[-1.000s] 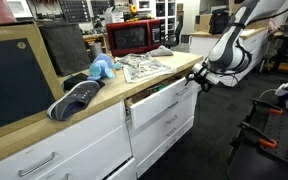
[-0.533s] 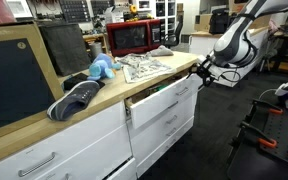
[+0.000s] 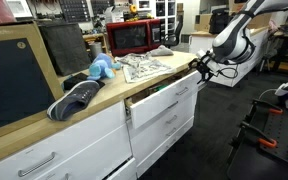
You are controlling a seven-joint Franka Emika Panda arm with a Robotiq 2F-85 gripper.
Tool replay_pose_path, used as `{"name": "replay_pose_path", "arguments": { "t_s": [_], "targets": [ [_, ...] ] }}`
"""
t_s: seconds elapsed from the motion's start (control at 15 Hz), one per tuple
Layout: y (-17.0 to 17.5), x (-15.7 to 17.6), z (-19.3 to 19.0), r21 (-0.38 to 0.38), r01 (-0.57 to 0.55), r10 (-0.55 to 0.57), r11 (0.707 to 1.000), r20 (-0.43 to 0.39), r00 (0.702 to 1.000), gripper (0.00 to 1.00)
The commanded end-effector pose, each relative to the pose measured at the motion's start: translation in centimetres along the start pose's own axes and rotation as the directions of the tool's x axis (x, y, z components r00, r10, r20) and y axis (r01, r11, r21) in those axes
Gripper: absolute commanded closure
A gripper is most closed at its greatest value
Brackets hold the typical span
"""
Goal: Open the topmost drawer on the right.
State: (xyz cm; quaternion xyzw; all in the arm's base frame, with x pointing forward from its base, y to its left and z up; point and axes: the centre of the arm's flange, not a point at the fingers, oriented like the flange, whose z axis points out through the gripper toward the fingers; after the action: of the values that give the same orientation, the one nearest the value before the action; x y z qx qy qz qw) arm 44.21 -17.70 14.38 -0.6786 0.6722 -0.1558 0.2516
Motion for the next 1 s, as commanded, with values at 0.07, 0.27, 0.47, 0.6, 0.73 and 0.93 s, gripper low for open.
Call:
{"name": "replay_pose_path", "arguments": {
  "t_s": [0.07, 0.27, 0.47, 0.6, 0.73, 0.93],
  "targets": [
    [-1.4, 1.1, 1.1, 0.013, -0.044, 0.044, 0.999, -0.014, 0.999, 0.0],
    [-1.8, 2.1, 2.0, 0.015, -0.074, 0.074, 0.997, -0.025, 0.997, 0.0],
    [-1.8, 3.2, 3.1, 0.012, -0.106, 0.106, 0.994, -0.038, 0.994, 0.0],
    [-1.4, 3.7, 3.6, -0.004, -0.126, 0.126, 0.992, -0.043, 0.991, 0.0],
    [-1.0, 4.0, 4.2, -0.018, -0.139, 0.137, 0.99, -0.05, 0.989, 0.0],
    [0.1, 3.8, 4.4, -0.051, -0.131, 0.129, 0.99, -0.04, 0.991, 0.0]
  ]
}}
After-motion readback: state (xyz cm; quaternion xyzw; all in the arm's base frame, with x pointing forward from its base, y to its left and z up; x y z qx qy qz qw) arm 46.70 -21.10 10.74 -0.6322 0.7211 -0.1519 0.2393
